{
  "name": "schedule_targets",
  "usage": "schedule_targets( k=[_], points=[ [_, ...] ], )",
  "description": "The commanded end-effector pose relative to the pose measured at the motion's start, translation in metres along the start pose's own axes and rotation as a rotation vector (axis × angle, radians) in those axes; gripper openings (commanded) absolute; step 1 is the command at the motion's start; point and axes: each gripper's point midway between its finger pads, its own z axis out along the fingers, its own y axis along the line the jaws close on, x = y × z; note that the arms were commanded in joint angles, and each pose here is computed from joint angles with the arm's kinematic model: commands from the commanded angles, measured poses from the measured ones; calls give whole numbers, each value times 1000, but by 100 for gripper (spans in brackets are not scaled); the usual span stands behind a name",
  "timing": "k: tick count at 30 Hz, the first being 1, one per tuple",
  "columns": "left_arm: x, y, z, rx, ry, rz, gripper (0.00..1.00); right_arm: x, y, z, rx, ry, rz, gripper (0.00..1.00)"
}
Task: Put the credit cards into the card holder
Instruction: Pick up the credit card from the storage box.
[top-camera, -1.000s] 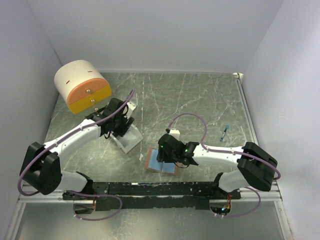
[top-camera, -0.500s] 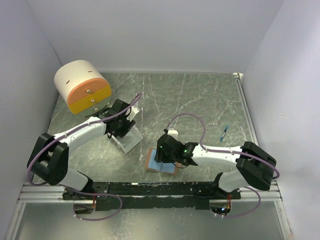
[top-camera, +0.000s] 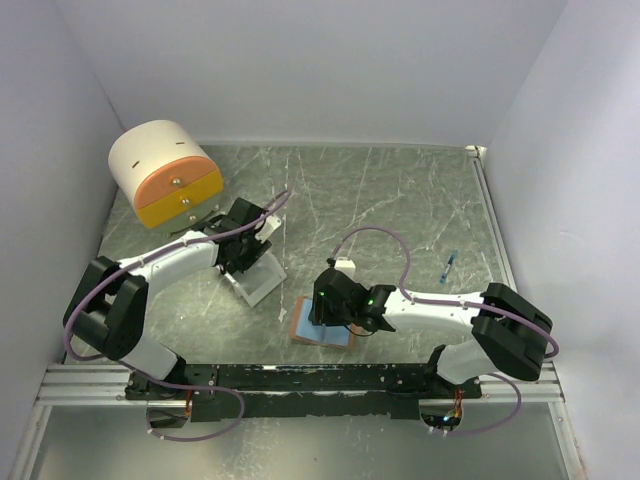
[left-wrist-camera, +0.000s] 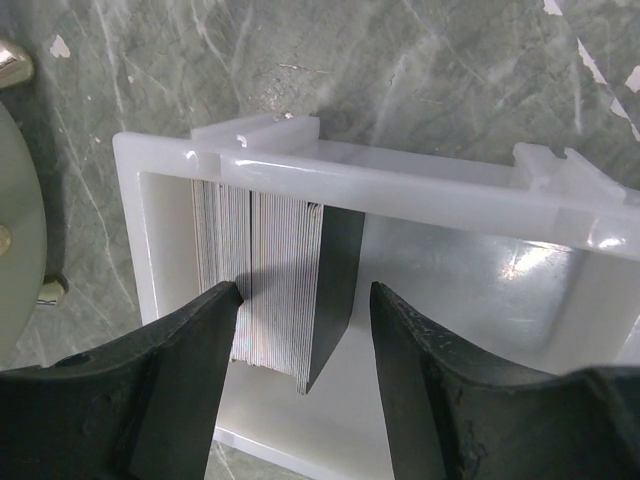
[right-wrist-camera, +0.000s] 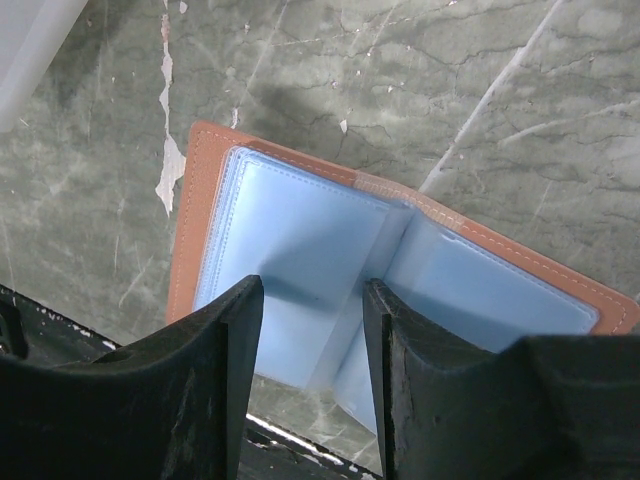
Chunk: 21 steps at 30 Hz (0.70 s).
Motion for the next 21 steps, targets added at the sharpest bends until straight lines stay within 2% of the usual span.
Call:
schedule_targets(
  k=[1,11,21],
  points=[
    [-10,10,4,-37,-21,12,65,-2,4,2,-7,-11,-19,45],
    [-7,18,5,-84,13,13,54,-3,4,3,-8,-13,-25,45],
    [-17,25,-7,-118,-23,-5,51,-3,2,0,-8,-19,-17,45]
  ],
)
